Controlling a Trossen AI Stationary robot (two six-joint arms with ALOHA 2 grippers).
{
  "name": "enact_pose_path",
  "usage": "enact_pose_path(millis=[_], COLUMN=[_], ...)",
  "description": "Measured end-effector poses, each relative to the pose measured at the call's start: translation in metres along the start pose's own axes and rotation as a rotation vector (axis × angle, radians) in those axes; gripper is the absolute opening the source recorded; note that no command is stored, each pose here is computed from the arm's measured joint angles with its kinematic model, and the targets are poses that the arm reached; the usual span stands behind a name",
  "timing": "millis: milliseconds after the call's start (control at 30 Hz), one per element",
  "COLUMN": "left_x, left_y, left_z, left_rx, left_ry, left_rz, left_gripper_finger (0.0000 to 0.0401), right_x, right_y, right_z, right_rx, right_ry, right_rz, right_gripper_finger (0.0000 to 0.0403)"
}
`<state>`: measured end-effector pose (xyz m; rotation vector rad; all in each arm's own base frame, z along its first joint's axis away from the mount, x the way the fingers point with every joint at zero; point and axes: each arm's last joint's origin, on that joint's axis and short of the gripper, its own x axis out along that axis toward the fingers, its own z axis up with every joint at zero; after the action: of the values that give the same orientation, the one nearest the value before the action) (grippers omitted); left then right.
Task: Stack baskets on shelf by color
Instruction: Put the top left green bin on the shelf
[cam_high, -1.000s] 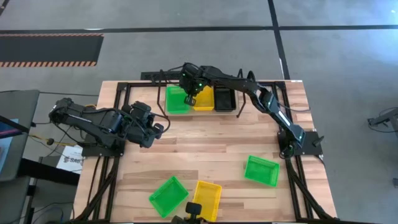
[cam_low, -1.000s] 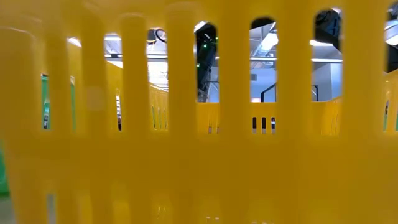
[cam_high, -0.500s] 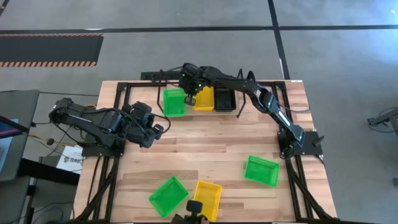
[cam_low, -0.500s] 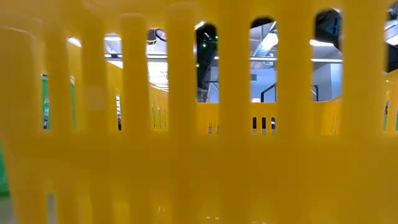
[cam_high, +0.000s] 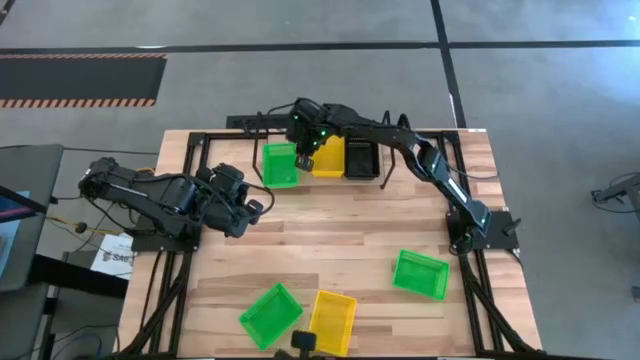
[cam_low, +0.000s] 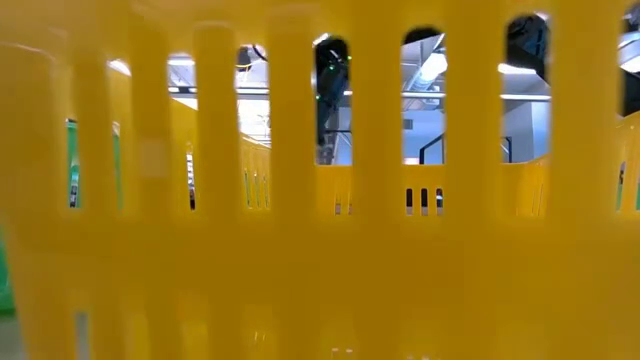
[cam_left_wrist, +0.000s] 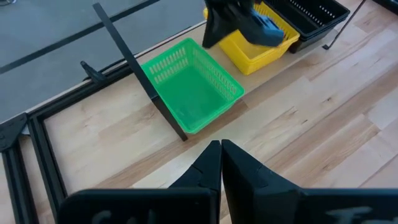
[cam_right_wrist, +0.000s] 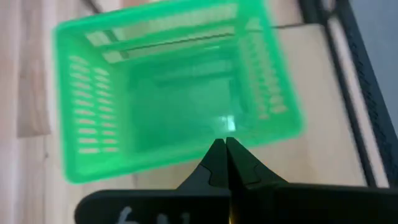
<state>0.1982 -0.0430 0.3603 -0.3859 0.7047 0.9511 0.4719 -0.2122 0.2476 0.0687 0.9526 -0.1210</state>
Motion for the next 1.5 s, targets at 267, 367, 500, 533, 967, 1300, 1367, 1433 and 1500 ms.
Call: enact_pose_path(millis=[267, 367, 500, 533, 967, 1300, 1367, 1433, 1500], left_x=[0.0, 0.0, 0.0, 0.0, 0.0, 0.0, 0.0, 0.0, 0.0], left_y=[0.0, 0.0, 0.0, 0.0, 0.0, 0.0, 0.0, 0.0, 0.0], left_z=[0.0, 0.0, 0.0, 0.0, 0.0, 0.0, 0.0, 0.0, 0.0], left_rx=[-0.001, -0.005, -0.006, -0.007, -0.028, -0.032, -0.033, -0.033, -0.033], left_ry=[0.0, 0.0, -0.001, -0.001, -0.001, -0.001, -0.001, -0.002, -0.001], left_rz=[0.0, 0.0, -0.001, -0.001, -0.002, -0.002, -0.002, -0.002, -0.002], left_gripper_finger=[0.0, 0.0, 0.0, 0.0, 0.0, 0.0, 0.0, 0.0, 0.0], right_x=[0.007, 0.012, 0.015, 0.014, 0.01, 0.041, 0.037, 0.034, 0.035], right_y=[0.035, 0.043, 0.044, 0.044, 0.012, 0.007, 0.01, 0.012, 0.013], right_z=[0.01, 0.009, 0.008, 0.009, 0.001, -0.021, -0.014, -0.011, -0.012], right_rx=[-0.099, -0.129, -0.134, -0.135, -0.097, -0.098, -0.116, -0.122, -0.118], right_ry=[-0.033, -0.03, -0.02, -0.023, 0.002, 0.161, 0.109, 0.094, 0.101], right_rz=[0.034, 0.043, 0.044, 0.032, -0.032, -0.036, -0.047, -0.048, -0.046], right_gripper_finger=[0.0, 0.0, 0.0, 0.0, 0.0, 0.0, 0.0, 0.0, 0.0])
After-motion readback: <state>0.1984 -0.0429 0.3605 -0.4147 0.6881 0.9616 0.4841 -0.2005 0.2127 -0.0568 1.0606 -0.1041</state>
